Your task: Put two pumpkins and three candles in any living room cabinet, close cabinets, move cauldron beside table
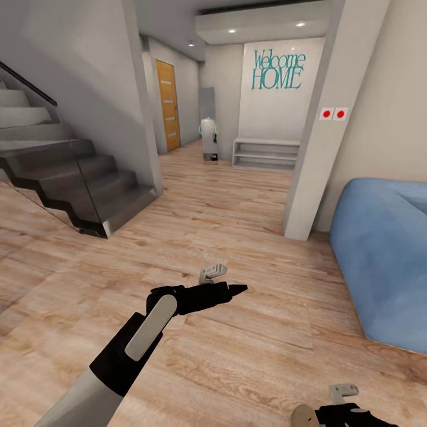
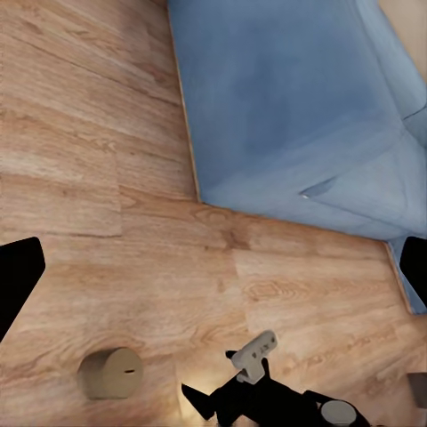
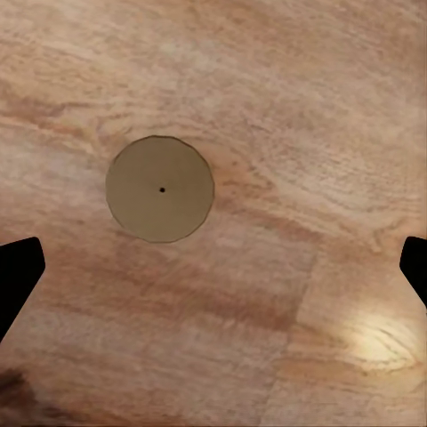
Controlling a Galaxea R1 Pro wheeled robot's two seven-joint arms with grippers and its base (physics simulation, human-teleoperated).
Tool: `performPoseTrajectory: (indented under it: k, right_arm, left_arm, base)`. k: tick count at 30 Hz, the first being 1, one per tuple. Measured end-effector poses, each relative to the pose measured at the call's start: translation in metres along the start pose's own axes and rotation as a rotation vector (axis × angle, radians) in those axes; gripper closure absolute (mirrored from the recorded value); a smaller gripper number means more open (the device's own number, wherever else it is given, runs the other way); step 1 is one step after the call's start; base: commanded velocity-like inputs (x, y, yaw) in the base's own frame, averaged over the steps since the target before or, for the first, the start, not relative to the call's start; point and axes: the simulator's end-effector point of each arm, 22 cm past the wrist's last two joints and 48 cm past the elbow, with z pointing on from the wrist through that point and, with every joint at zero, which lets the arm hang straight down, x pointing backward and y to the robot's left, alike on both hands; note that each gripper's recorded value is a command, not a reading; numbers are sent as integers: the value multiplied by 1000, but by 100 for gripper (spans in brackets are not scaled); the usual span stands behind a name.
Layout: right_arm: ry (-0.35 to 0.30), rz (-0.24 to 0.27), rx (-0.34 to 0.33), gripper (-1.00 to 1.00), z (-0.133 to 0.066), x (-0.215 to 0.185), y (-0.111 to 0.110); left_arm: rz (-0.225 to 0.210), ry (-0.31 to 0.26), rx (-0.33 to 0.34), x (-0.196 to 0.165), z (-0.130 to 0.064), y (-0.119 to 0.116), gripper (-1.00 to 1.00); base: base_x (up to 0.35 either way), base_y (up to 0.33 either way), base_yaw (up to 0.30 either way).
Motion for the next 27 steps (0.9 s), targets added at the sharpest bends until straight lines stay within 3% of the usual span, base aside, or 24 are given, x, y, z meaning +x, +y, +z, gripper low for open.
performPoseTrajectory:
  k: [27]
  right_arm:
    - [-24,3,-4,-100,49,15,13]
  left_arm:
    - [1,-1,-1,42,18,37,-100]
  base:
    - [0,0,0]
